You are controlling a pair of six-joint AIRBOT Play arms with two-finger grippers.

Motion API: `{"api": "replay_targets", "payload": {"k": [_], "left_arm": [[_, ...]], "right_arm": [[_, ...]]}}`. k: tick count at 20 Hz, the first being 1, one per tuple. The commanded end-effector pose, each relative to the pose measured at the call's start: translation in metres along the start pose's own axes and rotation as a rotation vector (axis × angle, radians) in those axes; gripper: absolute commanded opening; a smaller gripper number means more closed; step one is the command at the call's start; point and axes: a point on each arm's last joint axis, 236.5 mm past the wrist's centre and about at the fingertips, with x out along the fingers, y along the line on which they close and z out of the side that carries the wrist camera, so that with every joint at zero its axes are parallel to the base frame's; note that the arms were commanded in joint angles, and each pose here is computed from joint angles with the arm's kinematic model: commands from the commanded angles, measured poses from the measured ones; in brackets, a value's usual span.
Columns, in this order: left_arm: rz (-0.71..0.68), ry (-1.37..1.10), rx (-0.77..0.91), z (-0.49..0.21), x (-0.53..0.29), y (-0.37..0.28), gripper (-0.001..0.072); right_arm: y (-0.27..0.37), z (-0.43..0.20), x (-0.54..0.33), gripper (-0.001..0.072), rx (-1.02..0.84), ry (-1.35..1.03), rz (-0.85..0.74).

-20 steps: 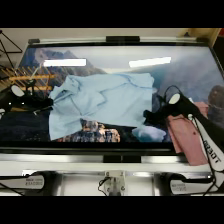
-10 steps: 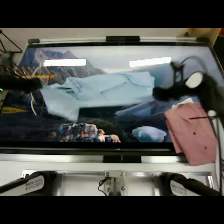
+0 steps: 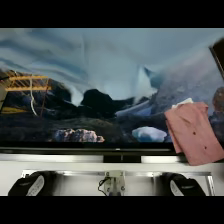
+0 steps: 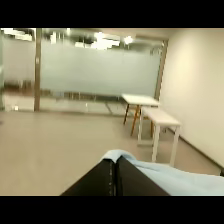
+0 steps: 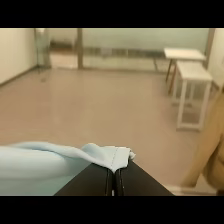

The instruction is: Fold the shirts.

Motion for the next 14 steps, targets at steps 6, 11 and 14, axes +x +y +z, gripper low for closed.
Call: {"api": "replay_targets", "payload": {"k": [6, 11, 14], "left_arm": [[0.076, 0.111, 0.095, -0.008, -0.042, 0.001, 0.0027], [0.086, 0.546, 0.01, -0.157, 0.009, 0.043, 0.0027], [0.098, 0.808, -0.071, -0.278, 0.033, 0.075, 0.0027]], "right_arm": [[-0.025, -0.016, -0.042, 0.0047, -0.082, 0.128, -0.108], [-0.026, -0.165, 0.039, 0.0047, -0.071, 0.637, -0.077], [-0.017, -0.291, 0.095, 0.0047, -0.052, 0.941, -0.028]]}}
